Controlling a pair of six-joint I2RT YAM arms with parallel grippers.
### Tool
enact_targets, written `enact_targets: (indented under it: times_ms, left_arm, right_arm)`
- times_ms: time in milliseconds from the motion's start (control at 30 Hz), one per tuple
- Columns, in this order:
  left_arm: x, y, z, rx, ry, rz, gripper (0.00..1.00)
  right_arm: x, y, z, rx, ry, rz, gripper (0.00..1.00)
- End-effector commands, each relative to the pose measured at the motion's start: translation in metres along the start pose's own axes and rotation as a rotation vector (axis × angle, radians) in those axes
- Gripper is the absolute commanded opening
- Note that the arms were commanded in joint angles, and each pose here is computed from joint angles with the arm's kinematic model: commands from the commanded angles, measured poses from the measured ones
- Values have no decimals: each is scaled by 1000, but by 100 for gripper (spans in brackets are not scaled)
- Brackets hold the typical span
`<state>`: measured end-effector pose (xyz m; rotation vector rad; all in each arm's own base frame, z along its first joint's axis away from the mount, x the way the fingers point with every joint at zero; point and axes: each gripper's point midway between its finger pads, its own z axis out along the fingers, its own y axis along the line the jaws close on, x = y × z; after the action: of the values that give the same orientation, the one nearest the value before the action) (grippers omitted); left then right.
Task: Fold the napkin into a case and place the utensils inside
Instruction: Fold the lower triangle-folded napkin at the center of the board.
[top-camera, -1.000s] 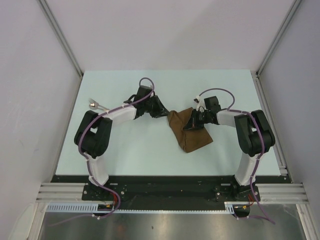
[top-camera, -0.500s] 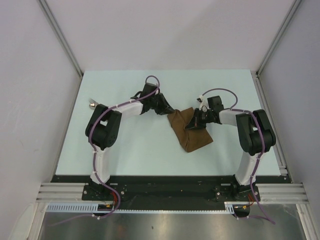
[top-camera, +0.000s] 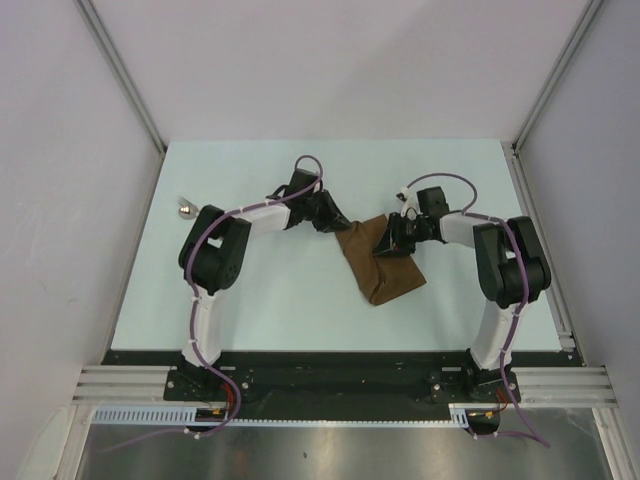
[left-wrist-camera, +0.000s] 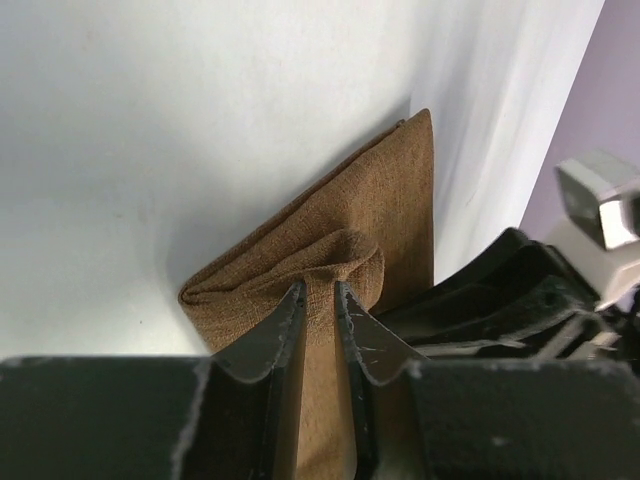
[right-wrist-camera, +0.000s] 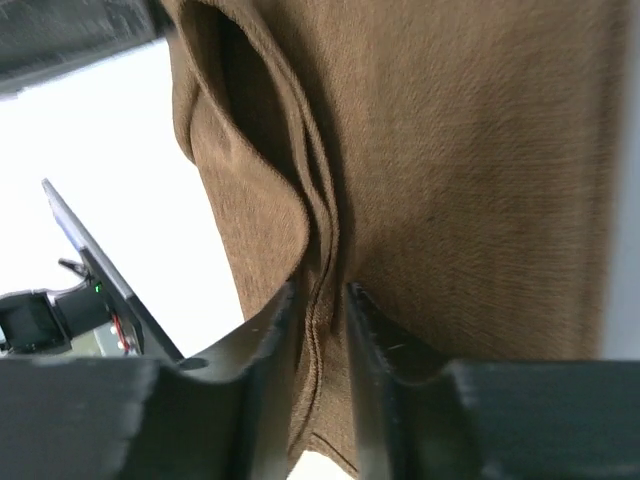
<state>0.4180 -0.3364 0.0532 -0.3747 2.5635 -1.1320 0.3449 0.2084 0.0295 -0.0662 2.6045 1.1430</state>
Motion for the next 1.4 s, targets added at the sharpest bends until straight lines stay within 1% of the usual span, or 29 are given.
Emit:
enact_targets:
  times_ms: [0, 33, 67, 100, 167, 200, 267, 300, 367, 467, 533, 633, 733, 800, 900, 933, 1033, 1100, 1133, 1233, 1267, 1300, 1367]
  left_arm:
    - [-7, -19, 5, 56, -12, 7, 21]
    - [-7, -18, 6, 56, -10, 7, 21]
    - [-7, -18, 7, 56, -10, 5, 21]
    - [-6, -18, 7, 59, -6, 4, 21]
    - [-7, -19, 7, 60, -7, 6, 21]
    - [-7, -19, 7, 60, -9, 10, 21]
    - [-7, -20, 6, 62, -10, 13, 21]
    - [-7, -19, 6, 60, -9, 11, 21]
    - [-6, -19, 6, 60, -7, 9, 20]
    - [-6, -18, 5, 57, -7, 9, 21]
    - [-5, -18, 5, 57, -5, 7, 21]
    - [-5, -18, 5, 57, -6, 7, 21]
    - [-5, -18, 5, 55, -6, 10, 21]
    - [-5, -17, 5, 53, -10, 11, 21]
    - [-5, -19, 5, 59, -7, 11, 21]
    - [-5, -21, 5, 62, -10, 11, 21]
    - [-5, -21, 4, 62, -10, 14, 21]
    - [-5, -22, 4, 63, -9, 14, 21]
    - [-4, -21, 4, 62, -8, 15, 21]
    - [-4, -22, 4, 66, -4, 16, 21]
    - [-3, -22, 4, 69, 0, 14, 22]
    - [-3, -24, 3, 73, 1, 16, 22]
    - [-2, -29, 1, 90, 4, 22, 27]
  right_arm:
    - [-38, 25, -37, 60, -83, -103, 41]
    - [-40, 23, -44, 113, -99, -112, 47]
    - [-31, 22, -49, 130, -75, -101, 51]
    - [-29, 29, -58, 127, -89, -116, 57]
    - [-14, 31, -62, 132, -72, -109, 64]
    - [1, 33, -64, 129, -57, -115, 70]
    - [13, 35, -64, 112, -47, -109, 76]
    - [27, 33, -64, 107, -35, -92, 79]
    - [36, 43, -61, 61, -47, -78, 85]
    - [55, 50, -52, 68, -31, -78, 89]
    - [66, 48, -47, 103, -21, -82, 89]
    - [68, 48, -46, 109, -44, -57, 86]
    - [68, 44, -51, 144, -62, -51, 71]
    - [68, 42, -53, 142, -55, -51, 65]
    - [71, 38, -53, 111, -40, -33, 49]
    - [71, 39, -52, 99, -38, -32, 41]
    - [72, 40, -48, 72, -22, -26, 35]
    - [73, 42, -47, 59, -19, -27, 36]
    - [74, 43, -47, 51, -14, -26, 39]
    - [75, 40, -45, 59, -6, -25, 38]
    - [75, 39, -44, 57, -3, -24, 35]
    - [75, 36, -44, 61, -2, -17, 27]
    - [74, 31, -46, 73, -6, -13, 17]
